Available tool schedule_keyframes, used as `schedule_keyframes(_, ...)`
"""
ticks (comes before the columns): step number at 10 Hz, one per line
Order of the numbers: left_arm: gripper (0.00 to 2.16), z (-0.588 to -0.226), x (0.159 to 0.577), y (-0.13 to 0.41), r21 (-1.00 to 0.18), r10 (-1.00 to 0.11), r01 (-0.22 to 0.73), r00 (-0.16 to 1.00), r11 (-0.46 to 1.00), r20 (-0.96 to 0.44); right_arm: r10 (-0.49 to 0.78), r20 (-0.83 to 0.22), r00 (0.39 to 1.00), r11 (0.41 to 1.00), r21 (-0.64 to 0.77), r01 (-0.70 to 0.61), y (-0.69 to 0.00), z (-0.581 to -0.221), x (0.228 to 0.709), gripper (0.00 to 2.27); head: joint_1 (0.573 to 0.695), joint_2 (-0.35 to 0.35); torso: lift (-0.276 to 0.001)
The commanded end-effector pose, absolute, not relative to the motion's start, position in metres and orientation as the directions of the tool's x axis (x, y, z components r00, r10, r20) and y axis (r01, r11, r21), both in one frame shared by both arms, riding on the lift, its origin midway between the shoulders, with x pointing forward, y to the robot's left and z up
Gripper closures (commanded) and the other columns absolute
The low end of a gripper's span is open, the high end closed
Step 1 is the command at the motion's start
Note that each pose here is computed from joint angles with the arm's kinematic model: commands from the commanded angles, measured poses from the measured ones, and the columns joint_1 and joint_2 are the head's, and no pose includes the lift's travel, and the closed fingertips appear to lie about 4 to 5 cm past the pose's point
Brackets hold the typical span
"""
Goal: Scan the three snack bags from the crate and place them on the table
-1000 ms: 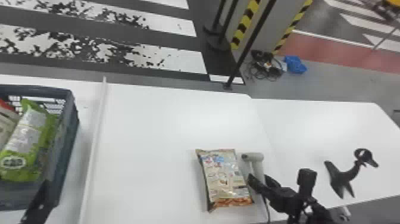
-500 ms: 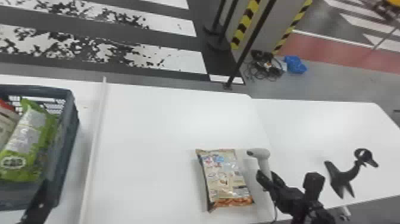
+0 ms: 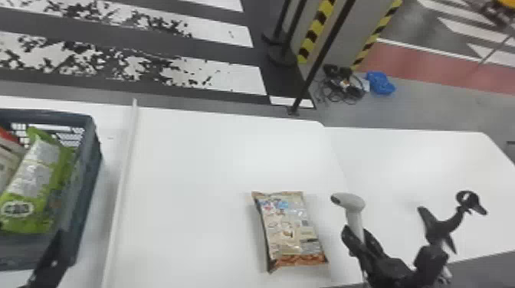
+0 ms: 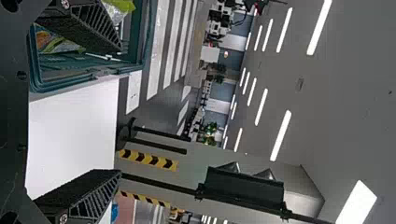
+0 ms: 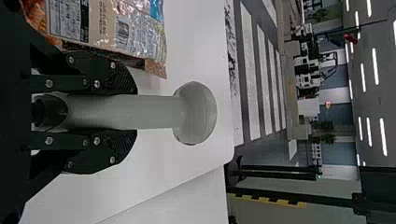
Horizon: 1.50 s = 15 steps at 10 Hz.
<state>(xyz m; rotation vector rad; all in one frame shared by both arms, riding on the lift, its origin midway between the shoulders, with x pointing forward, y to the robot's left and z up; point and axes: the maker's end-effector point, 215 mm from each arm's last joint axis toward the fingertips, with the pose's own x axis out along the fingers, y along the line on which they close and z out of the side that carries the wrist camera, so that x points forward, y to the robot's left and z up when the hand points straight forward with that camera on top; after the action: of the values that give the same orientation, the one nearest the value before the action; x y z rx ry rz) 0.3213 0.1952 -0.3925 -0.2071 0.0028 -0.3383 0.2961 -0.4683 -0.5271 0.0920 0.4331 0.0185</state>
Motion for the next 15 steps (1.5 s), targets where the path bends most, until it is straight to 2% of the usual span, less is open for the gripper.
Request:
schedule_keyframes(1,0.07,-0.392,0.324,0.194,-0.203,-0.332,0.331,0.943,0.921,0.033,0.056,-0.431,0.901,0.994,0.106,-0.011,-0.455,-0.524,0.278,2.22,0.695,-0.35,-0.037)
schedule_keyframes(5,0.07,-0.393,0.328,0.195,-0.21,-0.321,0.318,0.947,0.925,0.02,0.116,-0.451,0.885,0.984,0.174,-0.04,-0.426,-0.526,0.245,2.22,0.695,-0.35,-0.037)
schedule_keyframes(9,0.07,-0.374,0.325,0.189,-0.214,-0.323,0.325,0.945,0.921,0.043,0.159,-0.469,0.869,0.978,0.198,-0.072,-0.402,-0.539,0.249,2.22,0.695,-0.35,-0.037)
schedule_keyframes(15,0.07,-0.374,0.326,0.194,-0.209,-0.318,0.319,0.947,0.924,0.04,0.204,-0.496,0.844,0.97,0.218,-0.107,-0.375,-0.558,0.252,2.22,0.695,-0.35,-0.037)
